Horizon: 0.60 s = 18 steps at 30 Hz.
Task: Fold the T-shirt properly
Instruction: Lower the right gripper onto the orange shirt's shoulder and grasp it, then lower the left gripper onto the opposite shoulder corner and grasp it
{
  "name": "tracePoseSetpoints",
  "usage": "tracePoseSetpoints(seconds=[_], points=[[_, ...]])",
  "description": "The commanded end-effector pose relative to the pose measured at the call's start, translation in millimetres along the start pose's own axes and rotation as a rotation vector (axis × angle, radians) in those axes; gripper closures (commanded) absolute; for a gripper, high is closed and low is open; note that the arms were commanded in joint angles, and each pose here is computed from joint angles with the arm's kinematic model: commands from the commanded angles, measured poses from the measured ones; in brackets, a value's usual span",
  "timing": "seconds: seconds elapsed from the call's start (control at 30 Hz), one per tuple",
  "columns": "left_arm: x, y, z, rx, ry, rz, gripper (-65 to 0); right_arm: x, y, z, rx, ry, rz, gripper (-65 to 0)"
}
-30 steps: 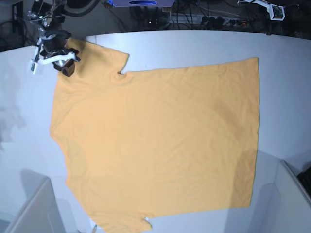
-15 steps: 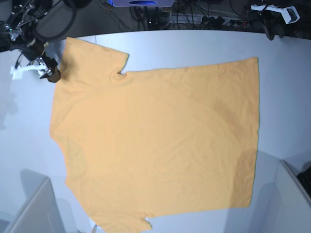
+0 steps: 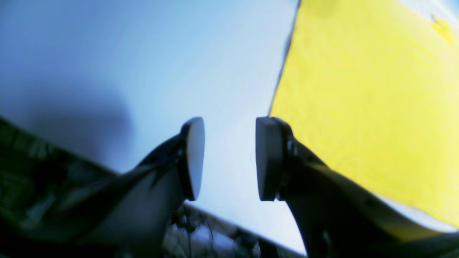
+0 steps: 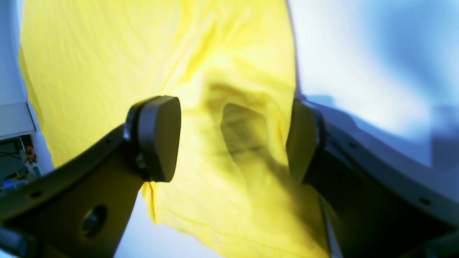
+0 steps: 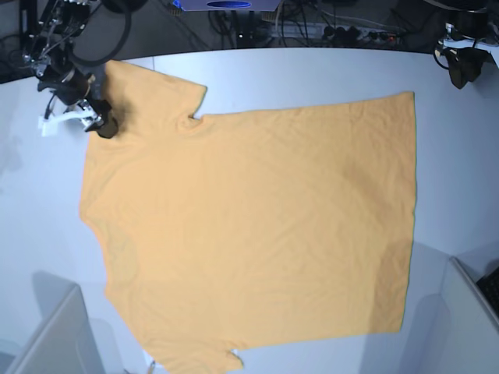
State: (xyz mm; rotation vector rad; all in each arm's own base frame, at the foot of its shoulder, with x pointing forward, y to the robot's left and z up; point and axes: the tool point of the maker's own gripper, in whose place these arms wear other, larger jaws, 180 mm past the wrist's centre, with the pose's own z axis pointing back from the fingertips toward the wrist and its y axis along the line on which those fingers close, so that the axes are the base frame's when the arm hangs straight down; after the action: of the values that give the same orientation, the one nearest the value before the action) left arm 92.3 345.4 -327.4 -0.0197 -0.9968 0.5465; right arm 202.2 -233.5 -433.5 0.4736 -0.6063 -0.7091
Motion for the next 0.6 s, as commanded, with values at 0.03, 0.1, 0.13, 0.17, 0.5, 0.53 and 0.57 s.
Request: tracePoseSetpoints(seconds=[0.03,0.1,0.13,0.17,0.5,0.53,0.57], points=[[3.2,9.3,-2.2,-0.001,0.006,0.010,-23.2,-20.9,-8.5,2.6,-0.035,0.069,0.012,-39.9],[-3.8,14.8,-6.6,-0.015,0.040,0.015,-23.2,-24.0,-8.7,2.0,-0.037,0.079,0.018,-37.1],[-6.6,15.3,-9.2,-0.029,0.051,0.016,-23.2,-25.9,-9.3,1.6,-0.038,0.084,0.017,-36.3],[-9.4,15.7,-11.4,-0.038,0.057,0.019,-23.2,-28.2,-11.6,2.5,-0.043,0.089,0.015,-35.9],[-45.8,5.8,-43.2,-0.091,0.123,0.127,-22.7,-37.8,-10.8,3.1,-0.041,0.147,0.015,0.0],[-48.3,4.8,-45.9,-0.094,0.126,0.139,-22.7,-38.7,-8.9,2.9,-0.037,0.161,0.016,0.0],[-50.6,4.1,-48.4,-0.096,0.127,0.150,-22.7,-38.7,-7.7,2.7,-0.034,0.170,0.016,0.0]])
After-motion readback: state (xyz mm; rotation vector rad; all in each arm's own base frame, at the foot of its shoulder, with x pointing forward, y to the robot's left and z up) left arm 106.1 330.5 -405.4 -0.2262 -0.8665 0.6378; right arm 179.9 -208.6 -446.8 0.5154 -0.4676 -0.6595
